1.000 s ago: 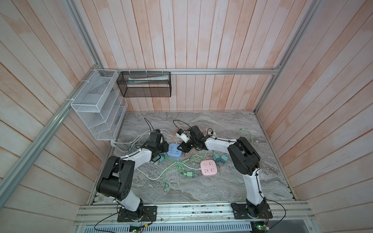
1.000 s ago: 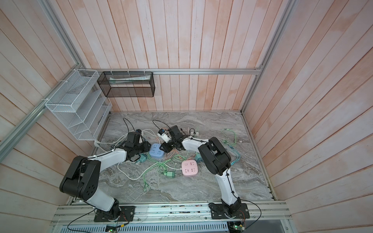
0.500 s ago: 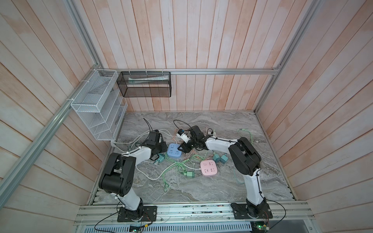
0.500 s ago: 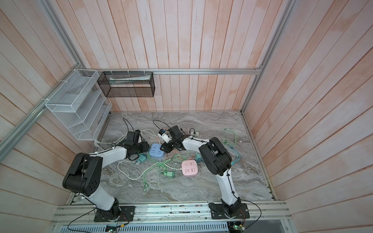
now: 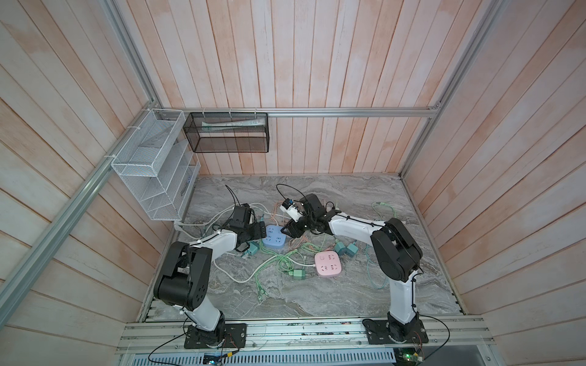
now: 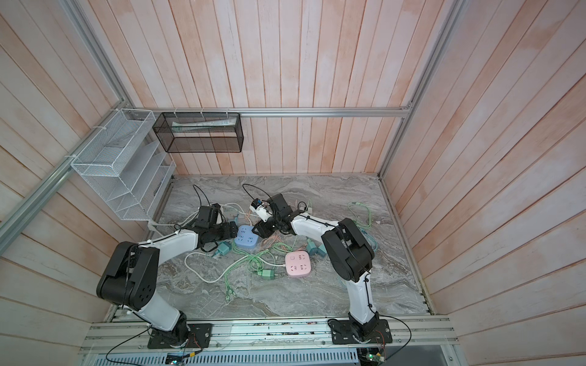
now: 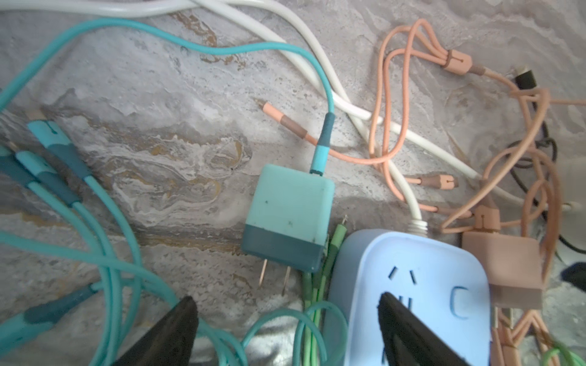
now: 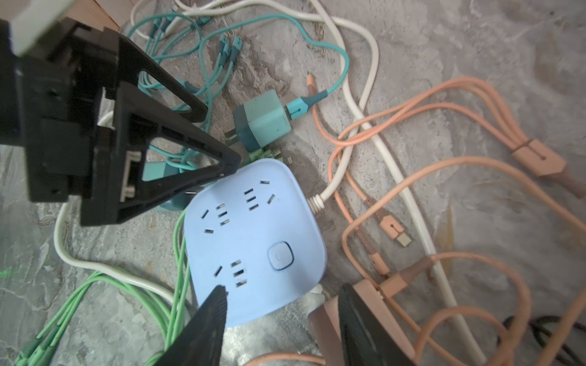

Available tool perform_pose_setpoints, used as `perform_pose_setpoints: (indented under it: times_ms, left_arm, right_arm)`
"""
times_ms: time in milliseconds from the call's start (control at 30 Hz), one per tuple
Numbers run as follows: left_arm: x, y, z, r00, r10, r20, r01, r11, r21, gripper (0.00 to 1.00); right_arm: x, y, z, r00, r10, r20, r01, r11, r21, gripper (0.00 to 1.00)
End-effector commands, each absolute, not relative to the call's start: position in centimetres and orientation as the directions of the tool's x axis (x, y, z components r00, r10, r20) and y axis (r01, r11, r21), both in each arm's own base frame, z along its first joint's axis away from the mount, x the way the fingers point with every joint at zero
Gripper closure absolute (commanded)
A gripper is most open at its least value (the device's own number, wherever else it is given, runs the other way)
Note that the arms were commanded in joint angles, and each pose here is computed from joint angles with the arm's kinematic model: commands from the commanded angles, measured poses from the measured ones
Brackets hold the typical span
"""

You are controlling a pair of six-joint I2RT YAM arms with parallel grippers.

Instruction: Pull the plug off the socket

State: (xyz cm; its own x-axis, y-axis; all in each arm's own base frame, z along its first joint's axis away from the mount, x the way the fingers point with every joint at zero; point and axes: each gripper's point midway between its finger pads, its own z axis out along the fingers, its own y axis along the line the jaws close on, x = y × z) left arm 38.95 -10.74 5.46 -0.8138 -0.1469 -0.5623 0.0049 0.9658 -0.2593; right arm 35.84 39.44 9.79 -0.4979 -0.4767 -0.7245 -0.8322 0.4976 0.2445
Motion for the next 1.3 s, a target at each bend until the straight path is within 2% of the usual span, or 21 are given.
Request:
perform_pose_setpoints:
  times_ms: [0, 300, 600, 833, 1267]
  left_arm:
    - [39.4, -10.3, 7.3, -0.786, -0.147, -0.600, 0.002, 0.971, -0.241, 0.00]
    - [38.9, -10.8, 9.1, -0.752, -0.112, -0.649, 0.016, 0.982, -0.188, 0.00]
    - [39.0, -14.8, 11.6, -0.685, -0.027, -0.728, 0.135, 0.977, -0.164, 0.00]
    - [39.3, -19.3, 13.0, -0.630, 0.083, -0.772, 0.290, 0.947, -0.135, 0.00]
    - [39.4, -29.2, 14.0, -0.529, 0.257, -0.809, 0.555, 0.826, -0.101, 0.00]
  right_arm:
    - [36.2, 39.0, 11.7, -0.484, -0.447, -0.752, -0.828, 0.513, 0.227, 0.44]
    - [36.2, 37.5, 14.5, -0.421, -0.412, -0.808, -0.824, 0.547, 0.150, 0.44]
    - [36.4, 33.2, 16.8, -0.362, -0.334, -0.870, -0.763, 0.643, 0.070, 0.43]
    - [36.3, 28.3, 18.1, -0.362, -0.217, -0.907, -0.674, 0.733, 0.094, 0.42]
    - [36.2, 19.6, 17.3, -0.444, -0.037, -0.895, -0.499, 0.840, 0.213, 0.42]
